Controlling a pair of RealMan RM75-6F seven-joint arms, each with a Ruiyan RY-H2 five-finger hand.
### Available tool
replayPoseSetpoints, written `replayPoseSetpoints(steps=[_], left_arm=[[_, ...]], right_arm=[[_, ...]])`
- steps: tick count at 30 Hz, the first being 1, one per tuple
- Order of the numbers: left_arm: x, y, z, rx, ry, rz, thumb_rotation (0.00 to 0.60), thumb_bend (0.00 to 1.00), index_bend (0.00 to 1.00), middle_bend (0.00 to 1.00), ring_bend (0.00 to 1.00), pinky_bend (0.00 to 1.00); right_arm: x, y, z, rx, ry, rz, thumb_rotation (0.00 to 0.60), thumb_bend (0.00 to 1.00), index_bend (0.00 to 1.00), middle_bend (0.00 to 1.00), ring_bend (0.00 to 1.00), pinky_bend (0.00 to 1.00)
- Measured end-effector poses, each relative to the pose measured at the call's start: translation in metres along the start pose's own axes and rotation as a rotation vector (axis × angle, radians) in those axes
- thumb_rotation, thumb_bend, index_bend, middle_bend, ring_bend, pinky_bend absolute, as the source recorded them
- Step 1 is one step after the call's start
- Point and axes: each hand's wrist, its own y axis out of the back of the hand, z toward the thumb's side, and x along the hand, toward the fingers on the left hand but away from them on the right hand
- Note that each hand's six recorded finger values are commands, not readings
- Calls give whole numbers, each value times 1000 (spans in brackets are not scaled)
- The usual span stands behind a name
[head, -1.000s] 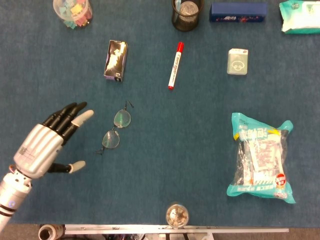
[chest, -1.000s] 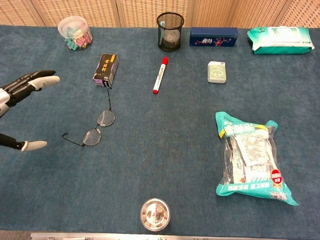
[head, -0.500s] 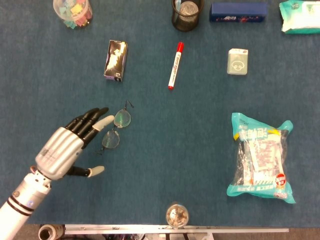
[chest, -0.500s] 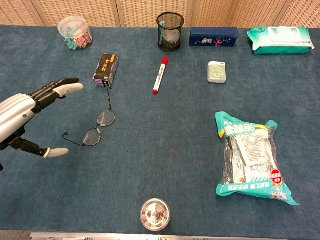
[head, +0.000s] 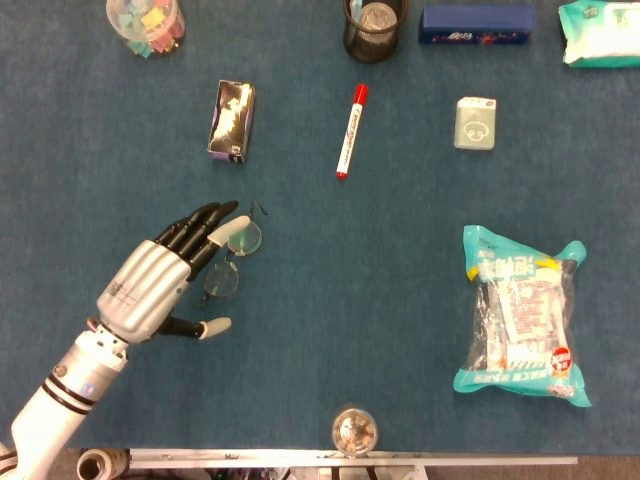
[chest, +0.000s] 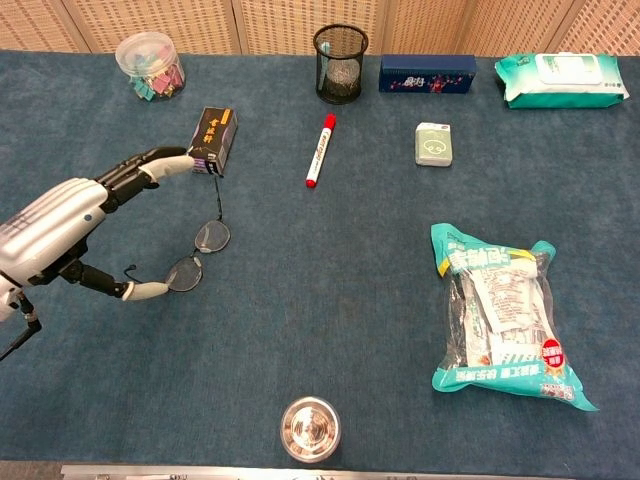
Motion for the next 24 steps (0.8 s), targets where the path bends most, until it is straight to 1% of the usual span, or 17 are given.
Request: replayPoseSetpoints(steps=[5,9,16,24], left_arm=[[6,-4,3,-3,5,-5,600,22,41,0,0,169],[9,-6,5,-16,14,5,600,22,41,0,0,169],[16,-11,1,-31,69,38,600,22,41,0,0,169],[16,-19,-9,-26,119,46,600,23,41,0,0,169]], right_arm=[[1,0,-2,-8,-3,-1,600,369,309,325,259,356],[3,0,-4,-11,-8,-4,600,369,309,325,259,355],[7,1,-6,-15,-16,-8,600,369,309,325,259,356],[9,1,-7,-15,-24,-9,600,369,309,325,259,356]])
